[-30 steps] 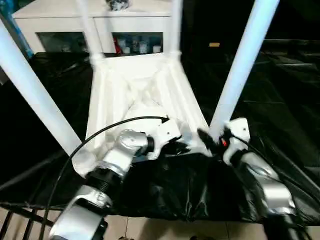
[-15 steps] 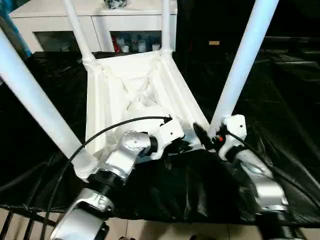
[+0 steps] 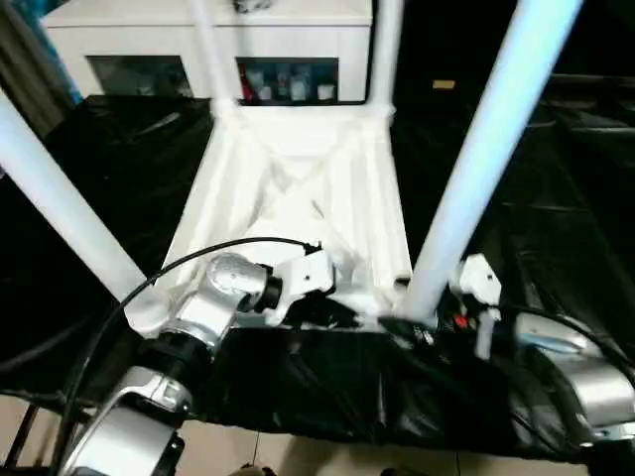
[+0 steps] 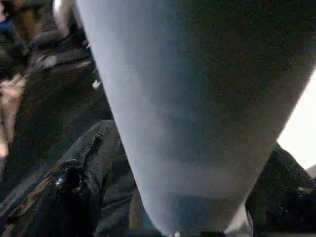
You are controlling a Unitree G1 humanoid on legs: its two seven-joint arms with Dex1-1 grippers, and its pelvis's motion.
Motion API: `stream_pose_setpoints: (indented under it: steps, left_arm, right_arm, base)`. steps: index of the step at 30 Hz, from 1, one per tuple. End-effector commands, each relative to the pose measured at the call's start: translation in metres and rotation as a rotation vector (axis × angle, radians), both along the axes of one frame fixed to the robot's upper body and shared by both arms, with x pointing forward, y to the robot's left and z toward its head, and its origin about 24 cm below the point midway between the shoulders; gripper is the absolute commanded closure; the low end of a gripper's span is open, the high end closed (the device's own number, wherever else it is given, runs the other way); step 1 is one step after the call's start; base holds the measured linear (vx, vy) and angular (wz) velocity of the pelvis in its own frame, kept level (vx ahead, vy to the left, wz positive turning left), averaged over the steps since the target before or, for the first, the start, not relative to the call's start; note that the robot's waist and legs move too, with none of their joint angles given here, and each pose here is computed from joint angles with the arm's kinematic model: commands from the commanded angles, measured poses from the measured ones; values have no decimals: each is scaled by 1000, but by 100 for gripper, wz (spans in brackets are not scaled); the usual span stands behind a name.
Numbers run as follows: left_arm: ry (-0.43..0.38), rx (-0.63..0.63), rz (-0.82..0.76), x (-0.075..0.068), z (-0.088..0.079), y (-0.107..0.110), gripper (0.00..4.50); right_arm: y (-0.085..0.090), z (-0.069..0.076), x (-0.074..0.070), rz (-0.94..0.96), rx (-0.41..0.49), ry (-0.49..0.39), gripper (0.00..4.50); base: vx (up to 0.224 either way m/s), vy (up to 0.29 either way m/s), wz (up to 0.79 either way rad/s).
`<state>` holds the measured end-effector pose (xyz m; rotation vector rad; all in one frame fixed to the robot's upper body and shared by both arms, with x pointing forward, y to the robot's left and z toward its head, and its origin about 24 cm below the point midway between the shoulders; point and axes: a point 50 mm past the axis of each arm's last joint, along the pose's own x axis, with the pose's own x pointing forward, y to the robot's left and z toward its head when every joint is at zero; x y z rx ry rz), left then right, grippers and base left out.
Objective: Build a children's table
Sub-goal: Rotate leg to tighten
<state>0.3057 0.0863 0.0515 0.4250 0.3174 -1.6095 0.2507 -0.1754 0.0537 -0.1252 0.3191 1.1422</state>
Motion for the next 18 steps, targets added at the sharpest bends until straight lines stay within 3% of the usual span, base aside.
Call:
stream_pose_setpoints:
  steps: [1, 9, 18]
  left_arm:
    - [-16, -19, -3, 4, 6, -2, 450]
    - [-1, -33, -29, 3, 5, 0, 450]
    - [9, -32, -33, 1, 3, 2, 450]
  right_arm:
    - [11, -15, -12, 100, -9, 90, 91]
    - [9, -8, -10, 142, 17, 120, 153]
    - [11, -11, -13, 159, 22, 142, 203]
  base:
    - [0, 0, 0]
    - [0, 0, 0]
    - [0, 0, 0]
